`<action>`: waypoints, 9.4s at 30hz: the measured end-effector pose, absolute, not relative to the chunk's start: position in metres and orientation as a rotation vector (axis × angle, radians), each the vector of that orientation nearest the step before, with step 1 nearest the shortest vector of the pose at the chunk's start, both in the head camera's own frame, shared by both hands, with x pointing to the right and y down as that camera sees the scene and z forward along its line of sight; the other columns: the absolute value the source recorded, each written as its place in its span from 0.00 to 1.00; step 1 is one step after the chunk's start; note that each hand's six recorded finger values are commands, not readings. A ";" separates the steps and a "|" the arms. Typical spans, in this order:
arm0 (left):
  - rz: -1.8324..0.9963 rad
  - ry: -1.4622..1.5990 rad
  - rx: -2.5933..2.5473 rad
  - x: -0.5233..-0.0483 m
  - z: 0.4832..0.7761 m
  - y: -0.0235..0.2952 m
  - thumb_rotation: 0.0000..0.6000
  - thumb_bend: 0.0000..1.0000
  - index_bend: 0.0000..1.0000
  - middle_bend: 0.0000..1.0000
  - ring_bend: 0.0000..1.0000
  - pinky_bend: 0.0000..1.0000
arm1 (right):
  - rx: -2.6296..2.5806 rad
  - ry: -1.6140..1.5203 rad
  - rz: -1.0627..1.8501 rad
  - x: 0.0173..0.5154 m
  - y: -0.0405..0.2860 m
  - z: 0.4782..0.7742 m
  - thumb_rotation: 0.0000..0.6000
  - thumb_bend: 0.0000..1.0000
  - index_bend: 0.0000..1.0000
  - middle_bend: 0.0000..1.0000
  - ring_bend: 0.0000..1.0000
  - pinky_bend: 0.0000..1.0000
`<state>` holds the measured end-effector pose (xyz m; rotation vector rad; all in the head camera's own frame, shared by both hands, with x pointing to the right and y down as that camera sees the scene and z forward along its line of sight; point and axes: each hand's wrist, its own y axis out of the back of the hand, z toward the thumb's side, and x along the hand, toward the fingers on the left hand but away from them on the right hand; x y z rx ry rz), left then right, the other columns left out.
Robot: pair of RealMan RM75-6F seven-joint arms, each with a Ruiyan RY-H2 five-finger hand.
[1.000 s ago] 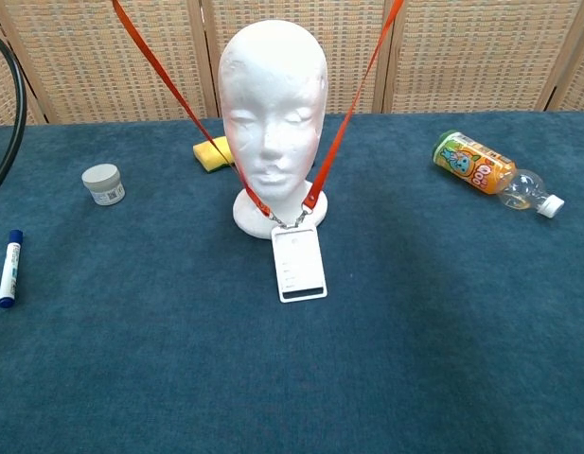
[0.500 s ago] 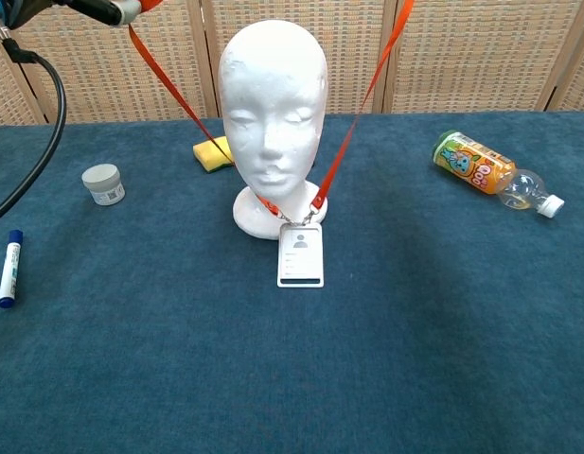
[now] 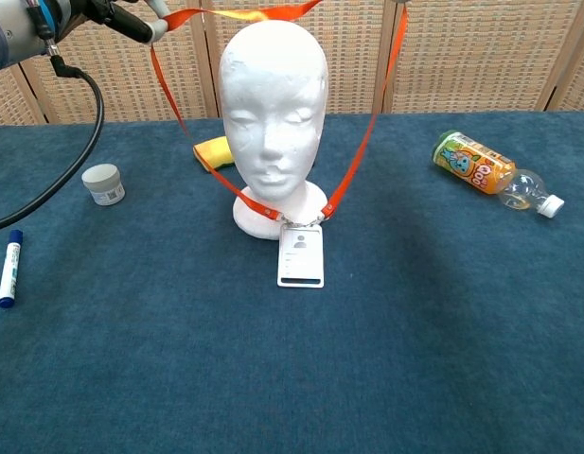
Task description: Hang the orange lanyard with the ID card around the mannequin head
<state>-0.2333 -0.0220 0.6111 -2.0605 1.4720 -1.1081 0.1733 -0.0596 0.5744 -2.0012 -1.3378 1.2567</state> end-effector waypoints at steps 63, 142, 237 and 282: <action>-1.193 1.500 -1.897 -0.274 0.635 -0.038 1.00 0.07 0.00 0.00 0.00 0.00 | -1.921 -1.499 1.269 0.204 -0.100 0.596 1.00 0.00 0.25 0.02 0.00 0.00; -1.394 0.374 -2.210 -0.224 0.689 0.148 1.00 1.00 0.02 0.84 0.79 0.86 | -1.645 -1.058 1.357 0.417 0.173 0.570 1.00 0.55 0.25 0.01 0.00 0.00; -1.528 0.040 -2.398 -0.110 0.709 0.169 1.00 1.00 0.06 0.84 0.79 0.85 | -1.633 -1.141 1.274 0.412 0.175 0.552 1.00 0.57 0.24 0.01 0.00 0.00; -1.469 -0.283 -2.396 -0.107 0.669 0.220 1.00 1.00 0.07 0.84 0.79 0.85 | -1.628 -1.137 1.264 0.409 0.177 0.550 1.00 0.57 0.24 0.01 0.00 0.00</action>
